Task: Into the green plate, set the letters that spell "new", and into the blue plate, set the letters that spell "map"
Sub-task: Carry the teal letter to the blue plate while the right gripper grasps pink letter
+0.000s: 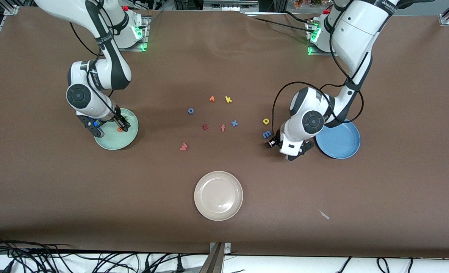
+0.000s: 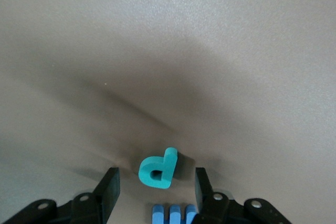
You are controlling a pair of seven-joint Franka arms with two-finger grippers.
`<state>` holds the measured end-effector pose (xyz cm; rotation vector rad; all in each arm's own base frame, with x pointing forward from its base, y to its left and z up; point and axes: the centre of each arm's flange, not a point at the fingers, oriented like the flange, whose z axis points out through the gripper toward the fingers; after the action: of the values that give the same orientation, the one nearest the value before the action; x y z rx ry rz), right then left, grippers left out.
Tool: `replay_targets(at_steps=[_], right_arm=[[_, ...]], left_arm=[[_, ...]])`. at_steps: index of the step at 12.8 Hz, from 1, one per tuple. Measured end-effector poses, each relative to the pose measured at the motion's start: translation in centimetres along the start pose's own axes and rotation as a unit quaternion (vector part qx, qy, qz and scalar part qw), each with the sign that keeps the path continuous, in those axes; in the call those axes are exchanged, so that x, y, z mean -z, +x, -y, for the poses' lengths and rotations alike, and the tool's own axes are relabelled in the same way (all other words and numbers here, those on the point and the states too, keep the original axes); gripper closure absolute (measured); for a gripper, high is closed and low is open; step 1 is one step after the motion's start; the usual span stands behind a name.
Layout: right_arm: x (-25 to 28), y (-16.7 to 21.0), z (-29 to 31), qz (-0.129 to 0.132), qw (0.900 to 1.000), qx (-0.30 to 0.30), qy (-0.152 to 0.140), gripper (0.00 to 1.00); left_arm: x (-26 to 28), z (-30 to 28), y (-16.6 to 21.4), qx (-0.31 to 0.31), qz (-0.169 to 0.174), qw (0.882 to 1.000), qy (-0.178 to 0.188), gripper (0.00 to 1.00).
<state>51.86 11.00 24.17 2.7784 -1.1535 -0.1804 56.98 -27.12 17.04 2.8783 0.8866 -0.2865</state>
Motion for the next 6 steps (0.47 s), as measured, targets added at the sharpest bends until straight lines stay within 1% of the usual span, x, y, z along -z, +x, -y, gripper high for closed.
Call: replay_targets(at_steps=[1,2,3,4,5,6], right_arm=[[1.8,-1.0,1.8,-0.003,1.000,0.010,0.011,0.01],[3.7,-2.1,3.8,-0.008,1.000,0.014,0.022,0.00],[5.4,-3.4,5.8,-0.012,0.999,0.020,0.035,0.00],[6.5,-5.0,7.9,-0.016,0.998,0.033,0.046,0.00],[7.1,-6.5,10.0,-0.020,0.997,0.047,0.055,0.00],[7.3,-7.5,12.1,-0.023,0.996,0.060,0.063,0.00]], left_arm=[[-0.1,0.0,0.0,0.000,0.000,1.000,-0.001,0.37],[-0.2,0.0,0.1,0.000,-0.001,1.000,-0.001,0.38],[-0.1,0.0,0.1,-0.001,-0.002,1.000,-0.001,0.43],[-0.1,0.0,0.1,-0.002,-0.002,1.000,0.000,0.45],[-0.1,0.0,0.1,-0.002,-0.003,1.000,0.000,0.52],[-0.1,0.0,0.1,-0.003,-0.003,1.000,0.000,0.52]])
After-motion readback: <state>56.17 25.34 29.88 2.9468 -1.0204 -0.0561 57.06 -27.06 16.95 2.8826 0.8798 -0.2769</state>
